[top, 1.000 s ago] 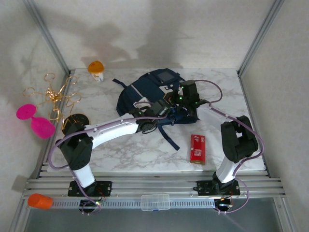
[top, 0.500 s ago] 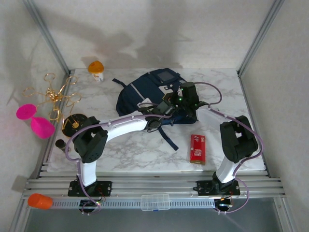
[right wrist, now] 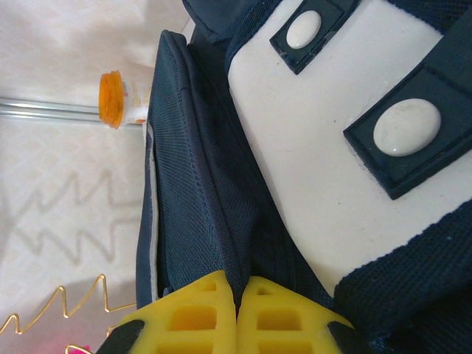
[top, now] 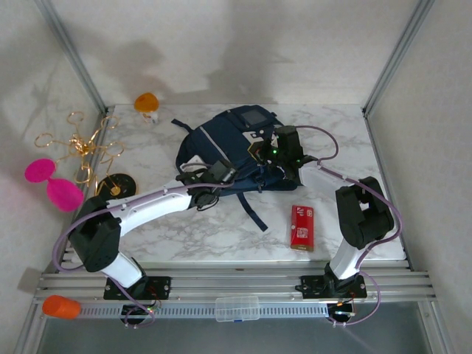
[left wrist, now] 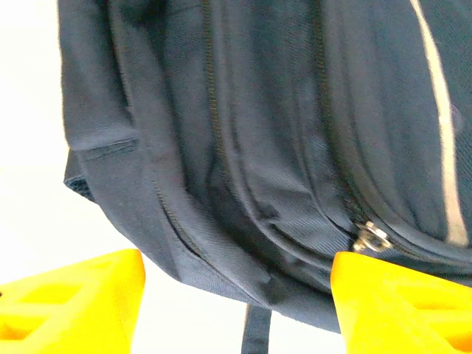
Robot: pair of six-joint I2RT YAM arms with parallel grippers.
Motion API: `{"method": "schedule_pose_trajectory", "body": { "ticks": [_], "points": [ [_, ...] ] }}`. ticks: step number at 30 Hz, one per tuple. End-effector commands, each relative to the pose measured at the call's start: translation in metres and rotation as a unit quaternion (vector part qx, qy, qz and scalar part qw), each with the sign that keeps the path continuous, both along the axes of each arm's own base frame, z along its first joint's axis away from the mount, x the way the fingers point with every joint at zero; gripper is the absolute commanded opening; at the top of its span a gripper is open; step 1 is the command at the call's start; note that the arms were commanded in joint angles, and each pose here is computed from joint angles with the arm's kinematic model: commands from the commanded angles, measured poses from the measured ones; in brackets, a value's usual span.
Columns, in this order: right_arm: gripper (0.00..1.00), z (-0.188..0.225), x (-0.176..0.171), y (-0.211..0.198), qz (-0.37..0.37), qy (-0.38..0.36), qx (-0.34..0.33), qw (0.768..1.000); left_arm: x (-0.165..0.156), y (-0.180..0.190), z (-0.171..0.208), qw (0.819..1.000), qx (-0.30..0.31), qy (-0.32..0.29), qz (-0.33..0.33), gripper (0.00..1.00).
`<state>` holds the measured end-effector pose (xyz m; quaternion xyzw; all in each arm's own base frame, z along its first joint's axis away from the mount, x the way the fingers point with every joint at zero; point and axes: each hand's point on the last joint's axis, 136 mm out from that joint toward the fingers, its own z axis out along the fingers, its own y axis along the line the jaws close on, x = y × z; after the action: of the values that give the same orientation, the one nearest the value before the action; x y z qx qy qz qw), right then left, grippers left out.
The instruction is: Pack books, pencil case, and school supplies into a backpack
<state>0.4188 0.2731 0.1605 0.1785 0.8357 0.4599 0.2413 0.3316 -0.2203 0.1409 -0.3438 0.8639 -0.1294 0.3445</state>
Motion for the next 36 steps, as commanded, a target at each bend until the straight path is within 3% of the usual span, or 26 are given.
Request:
{"method": "schedule_pose_trajectory", "body": {
  "ticks": [1,5,10,12,17,21,29,36],
  "points": [
    [0.0,0.052,0.011,0.005,0.002,-0.071,0.034,0.997,0.011,-0.021,0.021,0.995,0.041,-0.005,-0.088,0.65],
    [0.0,0.053,0.011,0.006,0.002,-0.071,0.033,0.997,0.018,-0.042,0.027,0.986,0.055,-0.002,-0.158,0.65],
    [0.0,0.053,0.011,0.008,0.008,-0.067,0.034,0.997,0.023,-0.038,0.031,0.967,0.134,0.01,-0.217,0.59],
    [0.0,0.052,0.012,0.008,0.008,-0.067,0.03,0.997,0.021,-0.046,0.034,0.963,0.109,0.002,-0.248,0.58],
    [0.0,0.052,0.013,0.01,0.007,-0.066,0.038,0.997,0.023,-0.045,0.022,0.976,0.079,0.02,-0.202,0.45],
    [0.0,0.051,0.013,0.013,0.009,-0.064,0.034,0.997,0.024,-0.056,0.01,0.984,0.004,0.004,-0.177,0.38],
    [0.0,0.05,0.012,0.013,0.008,-0.064,0.03,0.998,0.036,-0.04,-0.004,0.993,-0.005,0.008,-0.119,0.41],
    [0.0,0.048,0.01,0.017,0.014,-0.062,0.029,0.998,0.059,-0.034,-0.005,0.996,0.002,0.001,-0.085,0.37]
  ]
}}
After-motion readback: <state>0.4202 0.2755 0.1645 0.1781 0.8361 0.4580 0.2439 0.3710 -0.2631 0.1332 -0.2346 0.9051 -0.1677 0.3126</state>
